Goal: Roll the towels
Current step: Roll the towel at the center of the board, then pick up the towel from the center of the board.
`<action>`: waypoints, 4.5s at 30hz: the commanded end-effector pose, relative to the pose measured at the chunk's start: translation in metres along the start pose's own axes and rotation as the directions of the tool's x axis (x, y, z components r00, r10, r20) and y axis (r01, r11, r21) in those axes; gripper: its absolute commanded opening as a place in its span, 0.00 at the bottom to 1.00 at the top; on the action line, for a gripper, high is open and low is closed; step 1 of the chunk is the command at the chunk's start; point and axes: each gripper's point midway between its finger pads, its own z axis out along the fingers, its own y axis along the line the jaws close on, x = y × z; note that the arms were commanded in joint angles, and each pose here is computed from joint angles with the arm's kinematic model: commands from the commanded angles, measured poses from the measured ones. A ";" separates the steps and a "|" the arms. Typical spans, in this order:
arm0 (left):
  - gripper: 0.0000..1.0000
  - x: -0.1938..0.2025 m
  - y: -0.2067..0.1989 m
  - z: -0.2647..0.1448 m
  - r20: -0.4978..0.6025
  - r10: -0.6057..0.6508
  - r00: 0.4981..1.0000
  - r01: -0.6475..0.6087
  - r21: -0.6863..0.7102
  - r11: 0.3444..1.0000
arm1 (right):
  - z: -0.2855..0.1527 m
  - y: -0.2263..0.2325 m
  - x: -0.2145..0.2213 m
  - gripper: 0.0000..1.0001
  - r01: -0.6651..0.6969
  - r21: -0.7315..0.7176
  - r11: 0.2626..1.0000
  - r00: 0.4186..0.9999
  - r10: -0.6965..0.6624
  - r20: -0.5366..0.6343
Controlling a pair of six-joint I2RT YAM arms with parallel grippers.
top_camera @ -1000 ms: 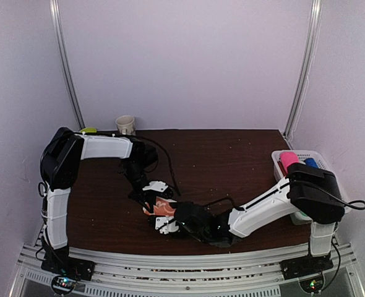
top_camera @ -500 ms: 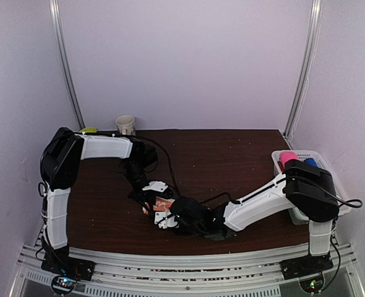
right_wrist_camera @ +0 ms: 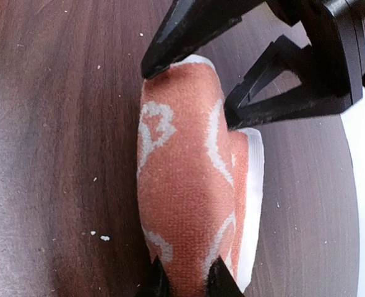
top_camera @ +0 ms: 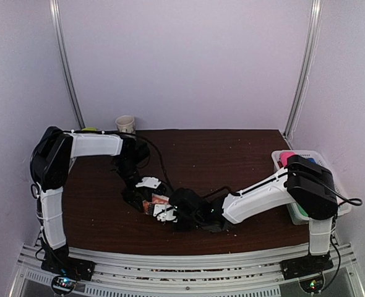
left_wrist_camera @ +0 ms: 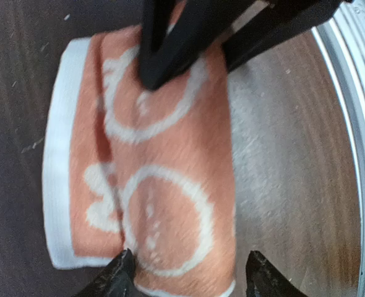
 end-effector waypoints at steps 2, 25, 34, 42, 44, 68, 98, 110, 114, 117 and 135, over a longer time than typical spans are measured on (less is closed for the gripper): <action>0.66 0.018 0.024 -0.037 -0.006 -0.022 1.000 0.020 -0.230 0.973 | -0.001 0.009 0.010 0.00 -0.117 -0.093 0.989 0.993 0.114 -0.036; 0.64 -0.022 -0.003 -0.043 0.071 0.301 0.951 -0.192 -0.627 0.755 | 0.023 0.002 -0.004 0.00 -0.584 -0.314 0.748 0.811 0.536 -0.232; 0.59 -0.019 0.005 -0.021 0.024 0.284 0.959 -0.208 -0.621 0.755 | 0.028 0.009 -0.003 0.00 -0.631 -0.341 0.696 0.775 0.571 -0.270; 0.38 -0.020 0.007 -0.015 0.020 0.280 0.960 -0.208 -0.619 0.757 | 0.028 0.009 -0.001 0.03 -0.665 -0.366 0.651 0.746 0.600 -0.290; 0.37 -0.021 0.009 -0.016 0.021 0.282 0.959 -0.209 -0.623 0.754 | 0.028 0.010 0.001 0.03 -0.667 -0.368 0.648 0.745 0.597 -0.297; 0.11 -0.009 0.006 0.021 -0.086 0.252 0.964 -0.261 -0.502 0.825 | 0.007 -0.026 0.000 0.62 -0.785 -0.495 0.373 0.569 0.751 -0.336; 0.11 -0.019 0.019 0.013 -0.142 0.288 0.947 -0.318 -0.538 0.780 | 0.026 -0.013 -0.009 0.89 -0.806 -0.569 0.162 0.494 0.714 -0.497; 0.10 -0.022 0.022 0.013 -0.133 0.286 0.949 -0.311 -0.541 0.782 | 0.032 -0.006 -0.013 0.63 -0.812 -0.569 0.131 0.491 0.681 -0.543; 0.11 -0.022 0.022 0.012 -0.133 0.286 0.949 -0.311 -0.545 0.779 | 0.034 -0.010 -0.016 0.52 -0.813 -0.571 0.118 0.479 0.693 -0.539; 0.11 -0.023 0.023 0.011 -0.131 0.284 0.950 -0.308 -0.555 0.773 | 0.035 -0.011 -0.019 0.40 -0.809 -0.579 0.105 0.477 0.693 -0.540; 0.96 -0.037 0.022 -0.100 0.009 0.238 0.971 -0.155 -0.734 0.661 | 0.017 -0.064 -0.029 0.00 -0.787 -0.596 0.158 0.457 0.799 -0.391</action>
